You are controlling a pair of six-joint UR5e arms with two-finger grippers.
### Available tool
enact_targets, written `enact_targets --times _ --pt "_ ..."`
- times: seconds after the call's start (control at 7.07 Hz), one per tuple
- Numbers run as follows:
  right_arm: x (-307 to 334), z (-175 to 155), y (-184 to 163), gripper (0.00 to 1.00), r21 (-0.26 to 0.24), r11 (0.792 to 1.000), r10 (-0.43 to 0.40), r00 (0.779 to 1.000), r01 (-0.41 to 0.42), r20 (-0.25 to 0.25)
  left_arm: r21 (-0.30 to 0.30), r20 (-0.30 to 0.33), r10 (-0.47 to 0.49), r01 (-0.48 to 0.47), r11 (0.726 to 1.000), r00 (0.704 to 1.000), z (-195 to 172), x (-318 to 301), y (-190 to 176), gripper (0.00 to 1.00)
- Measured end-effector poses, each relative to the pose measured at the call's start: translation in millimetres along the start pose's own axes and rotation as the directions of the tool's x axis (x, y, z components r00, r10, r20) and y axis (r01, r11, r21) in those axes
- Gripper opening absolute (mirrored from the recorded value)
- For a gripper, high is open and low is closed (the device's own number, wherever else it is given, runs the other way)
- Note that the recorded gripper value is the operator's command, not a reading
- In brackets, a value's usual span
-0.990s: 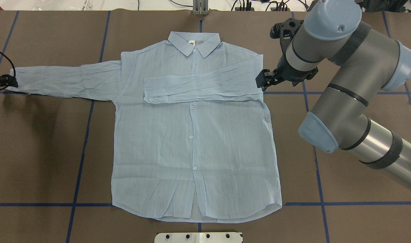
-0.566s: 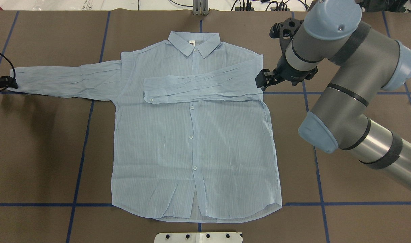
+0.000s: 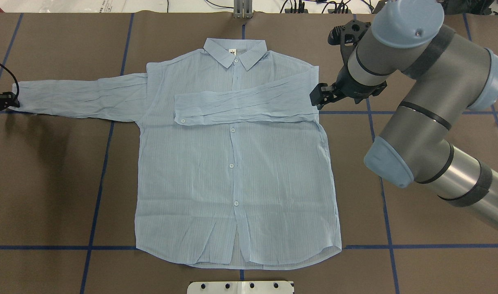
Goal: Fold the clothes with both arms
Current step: 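Lower the left gripper onto the other sleeve cuff and grasp it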
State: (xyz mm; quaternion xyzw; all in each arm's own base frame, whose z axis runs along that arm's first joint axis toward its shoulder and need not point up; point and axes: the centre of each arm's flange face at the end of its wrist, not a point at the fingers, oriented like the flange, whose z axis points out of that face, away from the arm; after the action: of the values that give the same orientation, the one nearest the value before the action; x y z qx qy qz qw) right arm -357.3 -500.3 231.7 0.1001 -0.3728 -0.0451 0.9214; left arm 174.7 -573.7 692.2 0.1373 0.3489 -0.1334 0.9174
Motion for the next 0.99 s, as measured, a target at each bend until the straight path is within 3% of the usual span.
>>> enact_targets --times 0.42,0.71,0.99 --pt "0 1 0 1.0 -0.001 1.0 -0.001 1.0 0.001 -0.001 0.003 -0.007 0.004 -0.004 1.0 1.0 -2 4 -2 0.0" --pt "1 2 -1 1.0 -0.002 1.0 0.0 1.0 0.0 -0.003 0.005 -0.014 0.009 -0.009 1.0 1.0 -4 8 -4 0.0" --pt "6 2 -2 1.0 -0.006 1.0 0.005 1.0 -0.005 -0.004 0.007 -0.069 0.03 -0.029 1.0 0.997 -21 34 -12 0.0"
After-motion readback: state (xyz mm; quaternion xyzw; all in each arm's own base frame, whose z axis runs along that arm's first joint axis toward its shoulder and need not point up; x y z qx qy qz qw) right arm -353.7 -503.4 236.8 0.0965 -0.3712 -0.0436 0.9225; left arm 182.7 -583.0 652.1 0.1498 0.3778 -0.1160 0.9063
